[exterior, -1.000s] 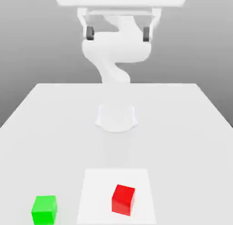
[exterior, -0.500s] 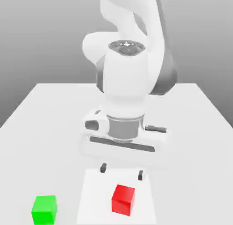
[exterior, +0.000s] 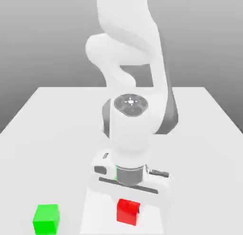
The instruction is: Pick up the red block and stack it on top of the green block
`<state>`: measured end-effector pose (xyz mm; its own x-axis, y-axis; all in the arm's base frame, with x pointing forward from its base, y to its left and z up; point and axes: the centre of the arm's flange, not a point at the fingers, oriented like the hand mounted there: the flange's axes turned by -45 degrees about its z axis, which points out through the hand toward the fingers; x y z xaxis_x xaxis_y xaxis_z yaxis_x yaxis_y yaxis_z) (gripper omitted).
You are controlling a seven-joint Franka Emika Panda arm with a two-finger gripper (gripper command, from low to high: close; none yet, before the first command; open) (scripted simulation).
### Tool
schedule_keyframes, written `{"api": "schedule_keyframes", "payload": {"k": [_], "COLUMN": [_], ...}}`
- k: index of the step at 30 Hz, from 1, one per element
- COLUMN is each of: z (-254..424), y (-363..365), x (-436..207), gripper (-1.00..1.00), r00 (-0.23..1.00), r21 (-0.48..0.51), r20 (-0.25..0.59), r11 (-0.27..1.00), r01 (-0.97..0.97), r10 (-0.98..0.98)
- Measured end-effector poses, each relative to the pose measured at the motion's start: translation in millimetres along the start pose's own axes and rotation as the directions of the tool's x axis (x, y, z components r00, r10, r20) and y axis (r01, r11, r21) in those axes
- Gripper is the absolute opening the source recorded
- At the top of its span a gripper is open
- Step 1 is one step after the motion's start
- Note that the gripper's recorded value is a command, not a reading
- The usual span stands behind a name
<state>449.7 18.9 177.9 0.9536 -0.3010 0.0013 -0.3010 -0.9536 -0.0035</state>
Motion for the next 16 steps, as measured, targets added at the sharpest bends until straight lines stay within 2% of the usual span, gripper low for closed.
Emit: {"api": "schedule_keyframes", "payload": {"k": [2, 5, 8, 10, 12, 13, 16], "z": [-22.8, -42.4, -55.6, -44.7, -19.7, -9.7, -9.7], "y": [1.0, 58.4, 126.7, 169.2, 183.9, 186.4, 186.4], "x": [-0.4, 34.3, 61.2, 75.0, 78.6, 78.7, 78.7], "gripper": [-1.00, -1.00, -1.00, -1.00, -1.00, 1.00, 1.00], "r00": [1.000, 0.975, 0.896, 0.825, 0.798, 0.793, 0.793], "r21": [-0.002, -0.005, -0.003, -0.002, -0.002, -0.002, -0.002], "r20": [0.000, 0.000, -0.002, -0.001, -0.001, -0.002, -0.002], "r11": [1.000, 0.975, 0.896, 0.825, 0.798, 0.793, 0.793], "r01": [-0.002, -0.223, -0.444, -0.565, -0.603, -0.609, -0.609], "r10": [0.002, 0.223, 0.444, 0.565, 0.603, 0.609, 0.609]}}
